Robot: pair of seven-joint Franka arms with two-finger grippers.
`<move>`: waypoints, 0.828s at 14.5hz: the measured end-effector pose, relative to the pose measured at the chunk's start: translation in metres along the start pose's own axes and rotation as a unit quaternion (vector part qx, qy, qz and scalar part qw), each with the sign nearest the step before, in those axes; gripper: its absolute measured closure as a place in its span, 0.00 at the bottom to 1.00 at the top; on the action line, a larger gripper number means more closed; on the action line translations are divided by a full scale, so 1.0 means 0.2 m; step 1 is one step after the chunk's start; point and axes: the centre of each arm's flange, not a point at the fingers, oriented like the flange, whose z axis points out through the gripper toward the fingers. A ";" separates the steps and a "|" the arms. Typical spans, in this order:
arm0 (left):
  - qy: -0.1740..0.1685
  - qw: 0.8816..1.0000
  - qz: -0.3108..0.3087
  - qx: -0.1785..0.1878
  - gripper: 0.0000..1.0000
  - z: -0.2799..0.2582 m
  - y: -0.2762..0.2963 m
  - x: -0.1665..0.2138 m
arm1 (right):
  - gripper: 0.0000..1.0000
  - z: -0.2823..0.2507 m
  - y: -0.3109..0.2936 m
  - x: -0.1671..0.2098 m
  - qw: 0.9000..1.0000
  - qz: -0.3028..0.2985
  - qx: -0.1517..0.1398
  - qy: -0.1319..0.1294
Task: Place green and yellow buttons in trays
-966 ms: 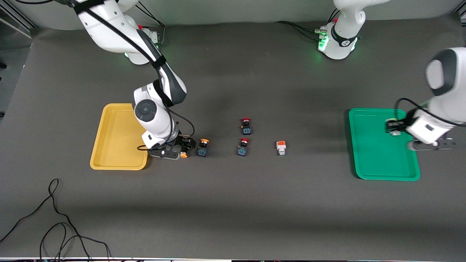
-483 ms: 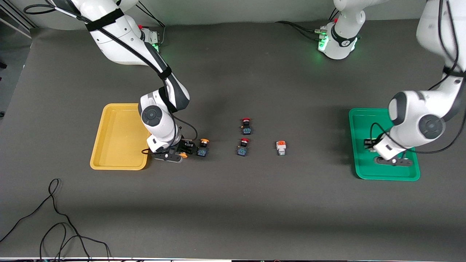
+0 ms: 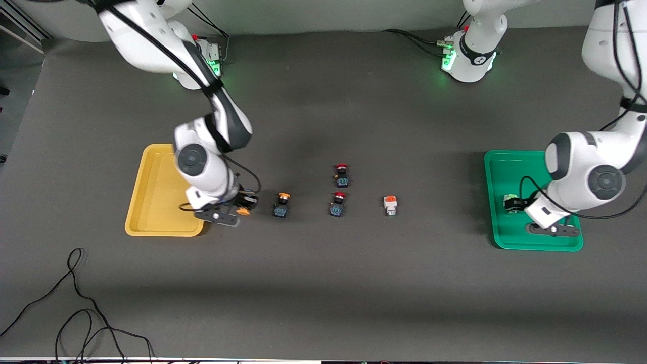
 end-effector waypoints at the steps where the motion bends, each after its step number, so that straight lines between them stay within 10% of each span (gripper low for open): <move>1: -0.013 1.000 -0.003 0.006 0.00 -0.16 -0.04 0.01 | 0.67 -0.13 0.08 0.01 1.000 -0.004 -0.005 -0.012; 5: -0.018 1.000 -0.005 -0.007 0.00 -0.72 0.05 0.06 | 0.67 -0.38 0.53 0.10 0.998 -0.049 -0.010 -0.039; 12: 0.002 0.999 -0.045 -0.019 0.00 -0.36 1.29 0.19 | 0.67 0.05 1.19 0.04 0.994 -0.107 -0.015 -0.002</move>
